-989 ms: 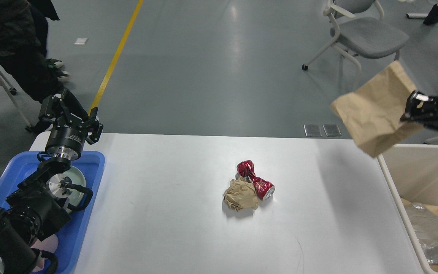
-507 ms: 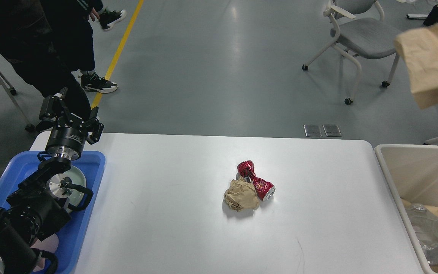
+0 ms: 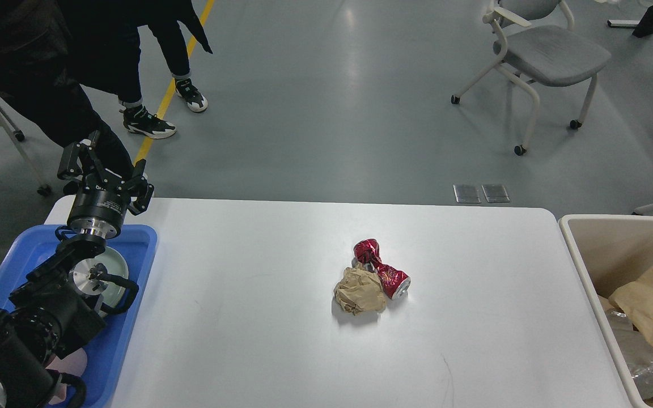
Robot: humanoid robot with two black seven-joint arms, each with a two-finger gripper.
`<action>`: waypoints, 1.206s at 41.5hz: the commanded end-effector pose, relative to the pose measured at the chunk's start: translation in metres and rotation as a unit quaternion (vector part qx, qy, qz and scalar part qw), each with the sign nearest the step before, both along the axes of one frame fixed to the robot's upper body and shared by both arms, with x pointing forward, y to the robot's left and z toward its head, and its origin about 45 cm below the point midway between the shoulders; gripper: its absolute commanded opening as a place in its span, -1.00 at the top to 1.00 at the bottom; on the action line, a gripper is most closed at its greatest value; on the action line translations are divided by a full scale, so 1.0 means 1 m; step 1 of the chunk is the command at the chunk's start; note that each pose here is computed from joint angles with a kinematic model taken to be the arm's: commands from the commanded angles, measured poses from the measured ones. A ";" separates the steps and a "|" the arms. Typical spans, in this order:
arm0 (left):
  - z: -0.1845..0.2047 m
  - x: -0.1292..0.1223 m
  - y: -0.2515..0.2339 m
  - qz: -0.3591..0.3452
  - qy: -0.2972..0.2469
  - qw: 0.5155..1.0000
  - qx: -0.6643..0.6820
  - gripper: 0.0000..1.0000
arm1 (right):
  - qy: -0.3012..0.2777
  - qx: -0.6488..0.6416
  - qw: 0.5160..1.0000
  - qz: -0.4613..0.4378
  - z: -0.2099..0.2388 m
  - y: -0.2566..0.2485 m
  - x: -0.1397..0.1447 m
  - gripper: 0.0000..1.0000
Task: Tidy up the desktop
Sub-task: 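Reach the right gripper to the red wrapper and grasp it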
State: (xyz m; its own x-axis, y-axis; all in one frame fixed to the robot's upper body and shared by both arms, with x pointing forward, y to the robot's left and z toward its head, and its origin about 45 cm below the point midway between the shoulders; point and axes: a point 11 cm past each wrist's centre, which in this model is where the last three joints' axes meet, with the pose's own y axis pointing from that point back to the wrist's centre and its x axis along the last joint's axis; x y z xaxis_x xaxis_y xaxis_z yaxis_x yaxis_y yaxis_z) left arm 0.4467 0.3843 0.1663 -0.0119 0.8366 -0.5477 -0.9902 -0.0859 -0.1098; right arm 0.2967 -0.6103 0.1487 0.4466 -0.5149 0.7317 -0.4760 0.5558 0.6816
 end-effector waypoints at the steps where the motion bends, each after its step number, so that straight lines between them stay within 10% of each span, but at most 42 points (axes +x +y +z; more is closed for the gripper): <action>1: 0.000 0.000 0.000 0.001 0.000 1.000 0.000 -0.94 | -0.028 0.014 0.999 0.028 0.013 0.026 0.038 -1.00; 14: 0.000 0.000 0.000 0.000 0.000 1.000 0.000 -0.94 | -0.036 0.066 0.969 0.236 0.102 0.210 0.152 -1.00; 34: 0.000 0.000 0.000 0.000 0.000 1.000 0.000 -0.94 | 0.110 0.120 0.840 0.517 0.202 0.459 0.121 -1.00; 50: -0.001 0.000 0.000 0.000 0.000 1.000 -0.001 -0.94 | 0.148 0.101 0.843 0.508 0.027 0.460 0.096 -1.00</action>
